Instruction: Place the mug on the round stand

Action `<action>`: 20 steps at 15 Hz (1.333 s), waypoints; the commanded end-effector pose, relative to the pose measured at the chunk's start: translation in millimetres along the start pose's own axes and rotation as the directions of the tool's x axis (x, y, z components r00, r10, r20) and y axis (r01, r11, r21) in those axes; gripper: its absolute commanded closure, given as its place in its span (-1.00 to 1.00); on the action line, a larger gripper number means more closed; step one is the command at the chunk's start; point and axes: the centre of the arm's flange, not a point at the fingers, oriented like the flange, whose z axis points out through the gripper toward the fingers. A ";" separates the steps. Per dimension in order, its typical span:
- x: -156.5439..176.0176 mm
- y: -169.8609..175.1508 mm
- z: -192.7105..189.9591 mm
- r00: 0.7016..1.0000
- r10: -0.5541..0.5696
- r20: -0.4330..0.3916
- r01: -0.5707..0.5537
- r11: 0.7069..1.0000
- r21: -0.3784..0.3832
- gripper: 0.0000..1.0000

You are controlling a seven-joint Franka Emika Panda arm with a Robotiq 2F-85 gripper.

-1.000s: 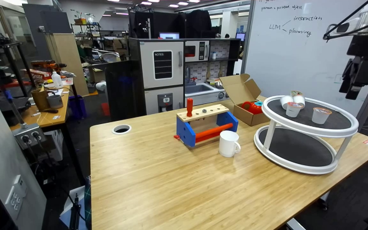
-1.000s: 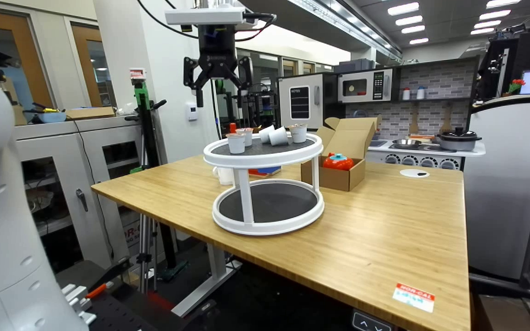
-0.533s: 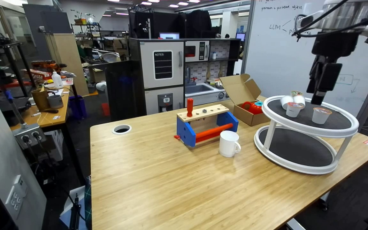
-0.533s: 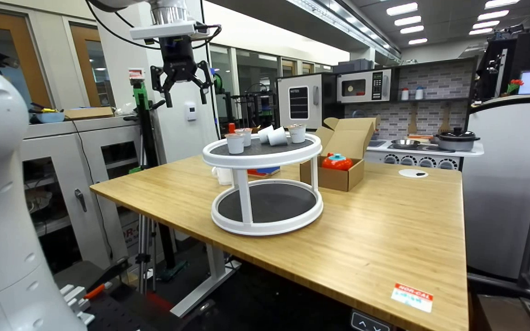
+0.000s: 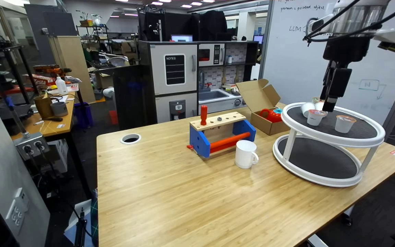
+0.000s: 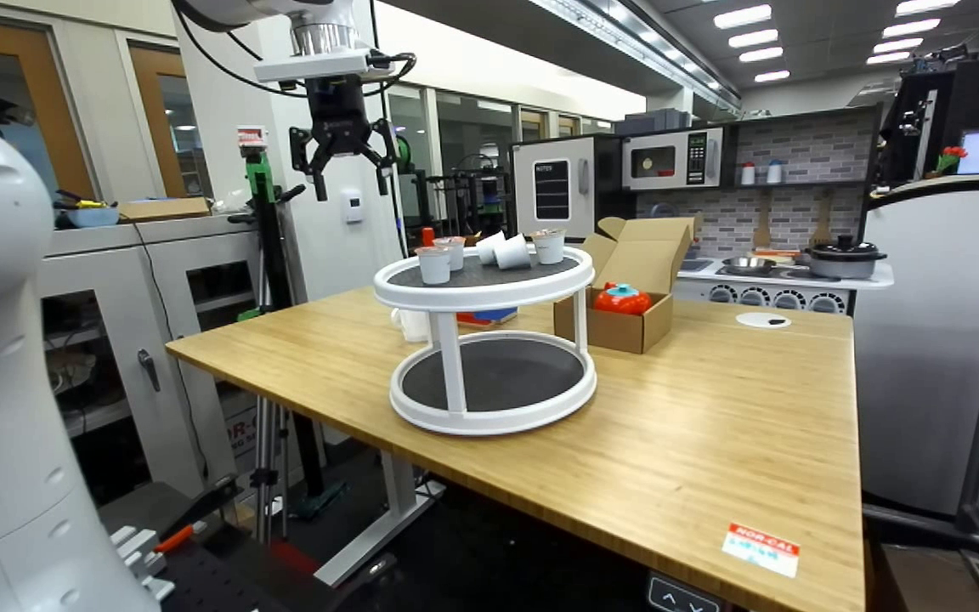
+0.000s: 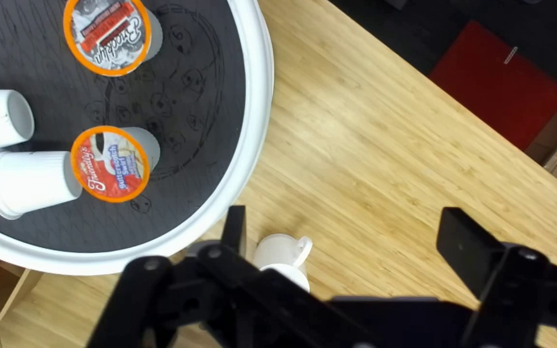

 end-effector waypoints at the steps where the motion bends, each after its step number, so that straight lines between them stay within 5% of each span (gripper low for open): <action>1: 0.4 1.6 -0.9 1.000 -0.017 -0.019 0.017 1.000 0.016 -1.00; 5: 9.8 -0.6 -2.0 0.988 -0.138 -0.075 0.144 0.987 0.078 -1.00; 10: 28.2 -31.6 10.0 0.968 -0.250 -0.029 0.252 0.965 0.071 -1.00; 17: 42.4 -46.9 32.1 0.962 -0.266 0.065 0.268 0.963 -0.018 -1.00; 20: 35.2 -47.9 35.6 0.961 -0.271 0.059 0.272 0.962 -0.002 -1.00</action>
